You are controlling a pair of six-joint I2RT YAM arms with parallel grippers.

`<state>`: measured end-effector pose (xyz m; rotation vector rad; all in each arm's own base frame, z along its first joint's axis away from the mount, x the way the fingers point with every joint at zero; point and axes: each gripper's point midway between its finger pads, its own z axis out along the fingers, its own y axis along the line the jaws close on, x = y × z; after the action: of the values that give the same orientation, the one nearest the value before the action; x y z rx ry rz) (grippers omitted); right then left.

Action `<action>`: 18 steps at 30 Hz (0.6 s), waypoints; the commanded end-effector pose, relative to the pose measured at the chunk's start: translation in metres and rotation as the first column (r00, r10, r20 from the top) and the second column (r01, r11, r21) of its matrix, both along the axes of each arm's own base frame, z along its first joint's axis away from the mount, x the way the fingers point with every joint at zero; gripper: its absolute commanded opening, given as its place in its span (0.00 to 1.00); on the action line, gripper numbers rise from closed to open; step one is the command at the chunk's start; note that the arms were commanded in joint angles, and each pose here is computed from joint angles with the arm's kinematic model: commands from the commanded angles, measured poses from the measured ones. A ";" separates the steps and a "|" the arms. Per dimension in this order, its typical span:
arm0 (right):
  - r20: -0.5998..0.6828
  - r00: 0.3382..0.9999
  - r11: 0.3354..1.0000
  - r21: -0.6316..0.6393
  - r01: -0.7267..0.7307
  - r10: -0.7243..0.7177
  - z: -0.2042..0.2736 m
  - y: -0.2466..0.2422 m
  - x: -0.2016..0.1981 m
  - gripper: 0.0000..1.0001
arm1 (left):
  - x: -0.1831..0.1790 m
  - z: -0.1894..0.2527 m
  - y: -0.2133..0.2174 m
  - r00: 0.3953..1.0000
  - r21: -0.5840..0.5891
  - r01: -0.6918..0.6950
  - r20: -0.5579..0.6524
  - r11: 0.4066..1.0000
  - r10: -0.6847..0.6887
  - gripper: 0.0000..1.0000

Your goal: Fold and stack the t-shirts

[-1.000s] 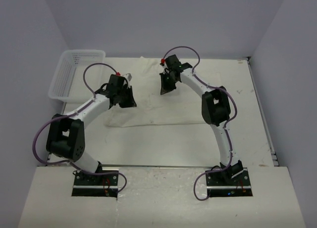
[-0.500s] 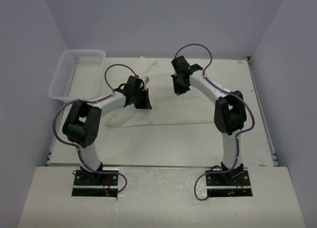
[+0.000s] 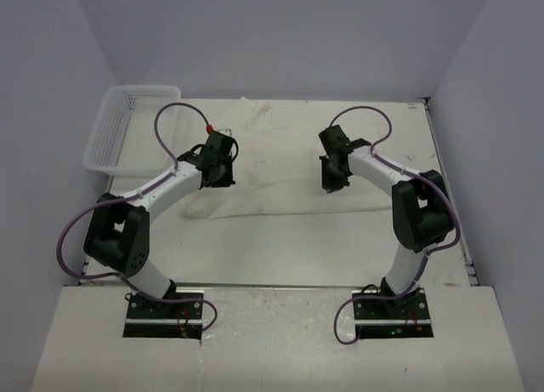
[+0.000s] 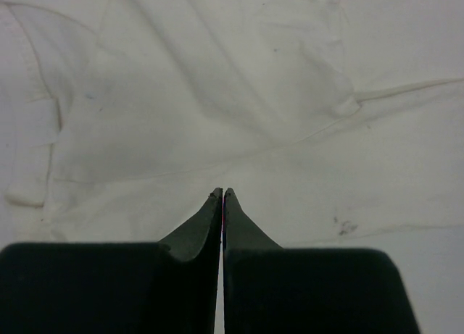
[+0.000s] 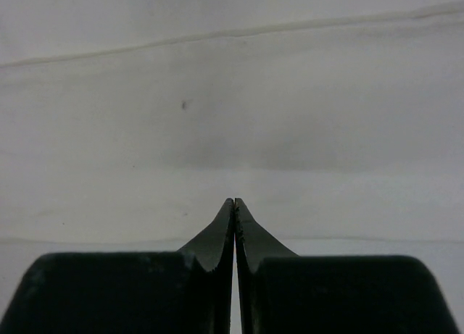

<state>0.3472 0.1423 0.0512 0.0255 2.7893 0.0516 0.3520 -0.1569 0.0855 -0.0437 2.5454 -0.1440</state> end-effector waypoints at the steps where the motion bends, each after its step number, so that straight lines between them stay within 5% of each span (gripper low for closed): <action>1: 0.065 0.997 0.997 0.065 0.030 -0.034 0.010 0.011 0.008 0.00 | -0.016 -0.003 0.034 0.998 0.134 -0.057 -0.001 0.989 0.058 0.00; 18: -0.002 0.997 0.994 0.079 0.072 -0.072 -0.024 0.009 -0.013 0.00 | -0.041 -0.061 0.049 0.976 0.224 -0.072 -0.184 0.972 0.115 0.00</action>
<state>0.3272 0.1466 0.0196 0.1106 2.8295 0.1088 0.3157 -0.1163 0.0341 -0.0534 2.7090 0.1356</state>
